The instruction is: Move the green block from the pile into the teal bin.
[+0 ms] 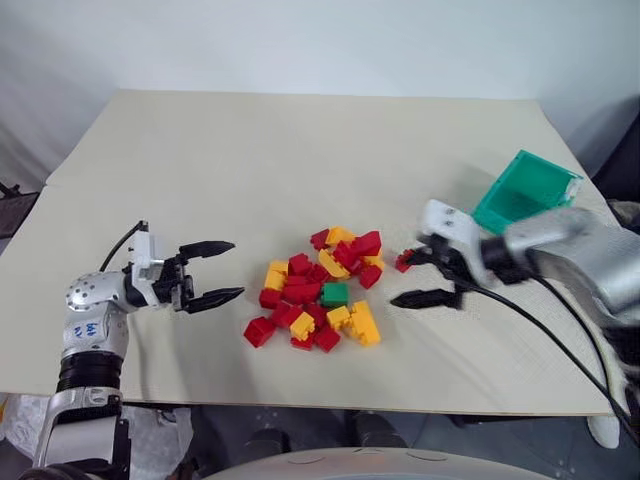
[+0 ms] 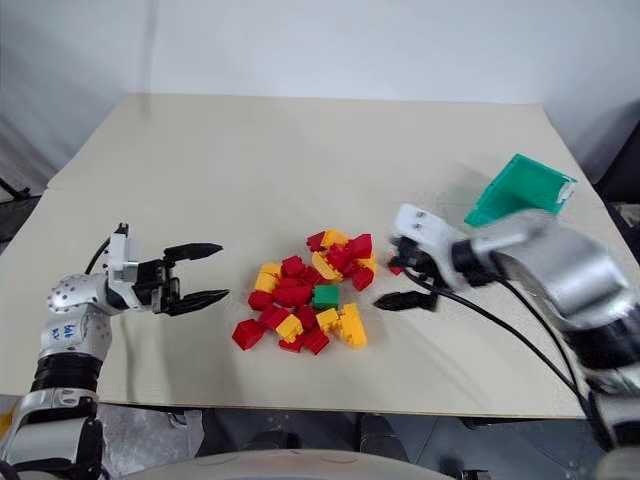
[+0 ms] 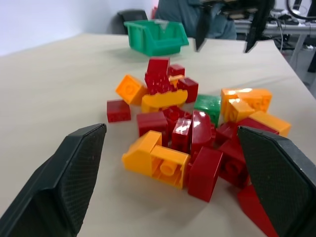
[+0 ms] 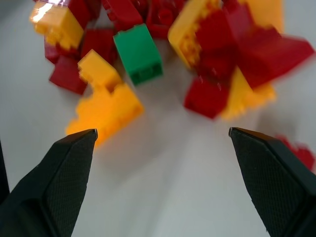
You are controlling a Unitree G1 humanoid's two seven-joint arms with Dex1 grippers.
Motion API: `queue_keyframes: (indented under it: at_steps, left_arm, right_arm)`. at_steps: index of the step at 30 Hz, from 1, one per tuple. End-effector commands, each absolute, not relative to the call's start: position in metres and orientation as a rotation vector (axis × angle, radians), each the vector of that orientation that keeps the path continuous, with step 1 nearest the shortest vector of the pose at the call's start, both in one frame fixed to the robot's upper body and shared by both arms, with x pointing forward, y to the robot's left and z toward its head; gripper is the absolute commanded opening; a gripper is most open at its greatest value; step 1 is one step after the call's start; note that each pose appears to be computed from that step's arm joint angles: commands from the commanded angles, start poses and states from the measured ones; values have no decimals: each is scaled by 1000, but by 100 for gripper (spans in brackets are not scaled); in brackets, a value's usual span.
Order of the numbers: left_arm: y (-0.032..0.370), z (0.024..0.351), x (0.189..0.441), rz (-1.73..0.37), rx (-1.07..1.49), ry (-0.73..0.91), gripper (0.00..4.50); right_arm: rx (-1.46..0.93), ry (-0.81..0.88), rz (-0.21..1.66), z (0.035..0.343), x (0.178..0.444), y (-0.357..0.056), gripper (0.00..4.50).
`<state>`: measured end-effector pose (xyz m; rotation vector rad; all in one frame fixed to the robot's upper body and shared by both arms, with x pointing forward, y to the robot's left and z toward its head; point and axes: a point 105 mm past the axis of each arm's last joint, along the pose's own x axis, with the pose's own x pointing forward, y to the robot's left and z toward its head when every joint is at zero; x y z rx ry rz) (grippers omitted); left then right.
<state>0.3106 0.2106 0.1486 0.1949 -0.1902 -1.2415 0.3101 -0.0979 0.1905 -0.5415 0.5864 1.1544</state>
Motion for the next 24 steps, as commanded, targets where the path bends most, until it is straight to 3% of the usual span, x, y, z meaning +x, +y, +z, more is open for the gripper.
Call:
queue_keyframes:
  at_steps: [1,5,10,24]
  left_arm:
    - [211,157,309,-1242,223,-228,450]
    - [210,155,307,-1237,224,-232,450]
    - [209,155,305,-1227,223,-240,450]
    - [208,153,302,-1213,218,-245,450]
  right_arm:
    - [-594,640,1162,189,318,-75,447]
    - [-633,734,1186,174,321,-49,447]
    - [-717,845,1158,151,320,-50,447]
    - [-662,880,1179,138,306,-29,447]
